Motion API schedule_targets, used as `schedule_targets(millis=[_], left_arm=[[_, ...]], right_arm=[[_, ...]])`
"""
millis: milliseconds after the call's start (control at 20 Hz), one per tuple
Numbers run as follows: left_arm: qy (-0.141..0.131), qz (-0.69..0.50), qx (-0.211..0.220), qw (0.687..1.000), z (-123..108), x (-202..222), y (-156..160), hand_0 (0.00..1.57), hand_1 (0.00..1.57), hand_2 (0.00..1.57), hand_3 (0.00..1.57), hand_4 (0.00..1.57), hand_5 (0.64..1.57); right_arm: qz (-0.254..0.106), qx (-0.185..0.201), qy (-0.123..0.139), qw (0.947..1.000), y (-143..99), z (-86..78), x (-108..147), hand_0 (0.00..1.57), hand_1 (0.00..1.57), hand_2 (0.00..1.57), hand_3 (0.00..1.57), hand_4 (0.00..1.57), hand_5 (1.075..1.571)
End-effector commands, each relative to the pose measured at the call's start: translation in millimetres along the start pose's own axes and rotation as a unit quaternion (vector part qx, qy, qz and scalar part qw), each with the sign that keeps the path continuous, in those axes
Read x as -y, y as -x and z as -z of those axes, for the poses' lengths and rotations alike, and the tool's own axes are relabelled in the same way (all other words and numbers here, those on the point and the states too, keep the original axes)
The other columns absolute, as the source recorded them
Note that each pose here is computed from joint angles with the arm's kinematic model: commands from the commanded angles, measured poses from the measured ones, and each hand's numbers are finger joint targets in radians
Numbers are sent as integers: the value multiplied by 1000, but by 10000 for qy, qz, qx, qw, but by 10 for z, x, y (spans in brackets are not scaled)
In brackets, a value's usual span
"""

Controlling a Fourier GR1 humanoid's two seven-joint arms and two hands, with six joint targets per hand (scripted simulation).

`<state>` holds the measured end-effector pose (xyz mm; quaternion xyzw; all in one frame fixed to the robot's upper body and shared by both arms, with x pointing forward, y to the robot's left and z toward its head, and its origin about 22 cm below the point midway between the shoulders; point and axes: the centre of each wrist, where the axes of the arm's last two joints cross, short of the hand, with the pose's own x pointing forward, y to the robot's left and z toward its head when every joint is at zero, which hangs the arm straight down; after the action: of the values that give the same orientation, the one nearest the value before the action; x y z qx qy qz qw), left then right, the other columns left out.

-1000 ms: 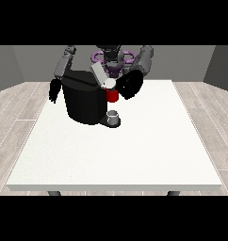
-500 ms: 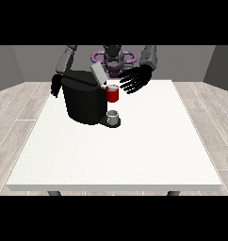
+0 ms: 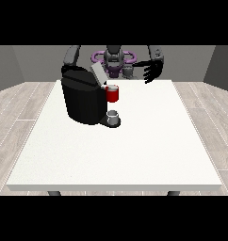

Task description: Insert the coffee pod into the coffee machine and close the lid

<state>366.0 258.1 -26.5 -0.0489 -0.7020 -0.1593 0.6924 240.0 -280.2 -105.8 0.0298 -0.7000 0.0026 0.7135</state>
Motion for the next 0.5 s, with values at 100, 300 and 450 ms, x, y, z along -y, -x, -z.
schedule_targets(millis=[100,300,450], left_arm=[[-214,-668,-902,9935,-800,140,791,0,0,0,0,301,1571],[-536,-890,-1376,9850,-1276,-15,1045,0,0,0,0,234,1571],[-621,-970,-1623,9800,-1458,-55,1115,0,0,0,0,322,1571]], right_arm=[[-322,-106,-607,9976,-109,-77,-466,0,0,0,0,13,1571],[-161,80,-899,9958,-389,-11,-922,0,0,0,0,285,1571],[-305,355,-1035,9935,-615,-2,-1044,0,0,0,0,209,1571]])
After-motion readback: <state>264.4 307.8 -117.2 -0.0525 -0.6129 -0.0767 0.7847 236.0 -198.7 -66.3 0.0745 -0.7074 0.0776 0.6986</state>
